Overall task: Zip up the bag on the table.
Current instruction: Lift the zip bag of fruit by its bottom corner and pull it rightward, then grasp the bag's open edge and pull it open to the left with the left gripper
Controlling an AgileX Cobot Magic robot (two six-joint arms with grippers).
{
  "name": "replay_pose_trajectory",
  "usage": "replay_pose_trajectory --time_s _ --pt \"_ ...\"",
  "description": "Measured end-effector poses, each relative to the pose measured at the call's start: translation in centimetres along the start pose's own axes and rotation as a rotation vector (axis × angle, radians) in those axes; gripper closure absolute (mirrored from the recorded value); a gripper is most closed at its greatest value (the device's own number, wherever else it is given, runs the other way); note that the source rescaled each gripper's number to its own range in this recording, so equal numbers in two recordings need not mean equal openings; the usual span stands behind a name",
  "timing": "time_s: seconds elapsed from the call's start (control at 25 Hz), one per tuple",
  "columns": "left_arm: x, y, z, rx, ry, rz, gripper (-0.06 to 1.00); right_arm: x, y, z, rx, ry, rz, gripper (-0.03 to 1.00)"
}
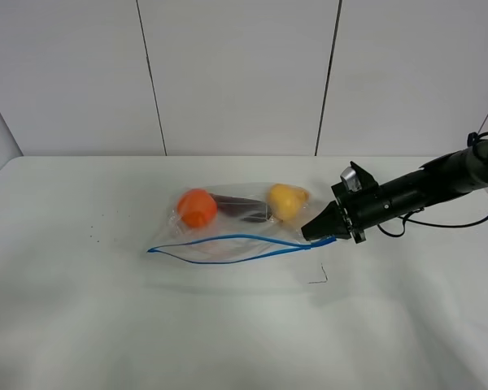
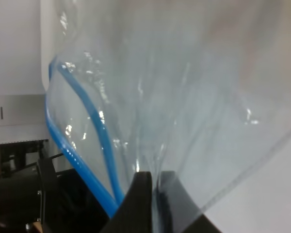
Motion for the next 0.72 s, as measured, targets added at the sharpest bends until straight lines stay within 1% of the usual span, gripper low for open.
replay_pose_trajectory --time_s 0.4,0.6,0.68,0.72 --pt "0.0 0.0 0.0 -0.001 0.000 -0.001 -0.06 -2.4 4.3 0.7 -0.087 -0.062 -0.012 0.97" --pt "-0.1 0.0 0.3 -0.003 -0.021 -0.004 -0.05 -2.7 4.7 0.6 -0.098 -0.057 -0.022 0.97" --pt "0.0 -0.1 1.0 -0.002 -0.020 -0.011 -0.05 -2.7 4.6 0.6 -0.099 -0.052 -0.026 0.97" --pt "0.3 0.0 1.7 0.015 -0.017 -0.012 -0.04 -2.7 4.6 0.6 -0.099 -0.052 -0.027 0.97"
Point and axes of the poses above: a point on each arm's last joint axis where the gripper is mounted, x pointing out along that axis toward the gripper, y along the wrist's bending axis when the last joint is at zero, z = x × y, the point moved 2 cm from there along x, pointing out along that axis toward the gripper, and after that the axes turned 4 degrees about x, right-handed, at the moved point
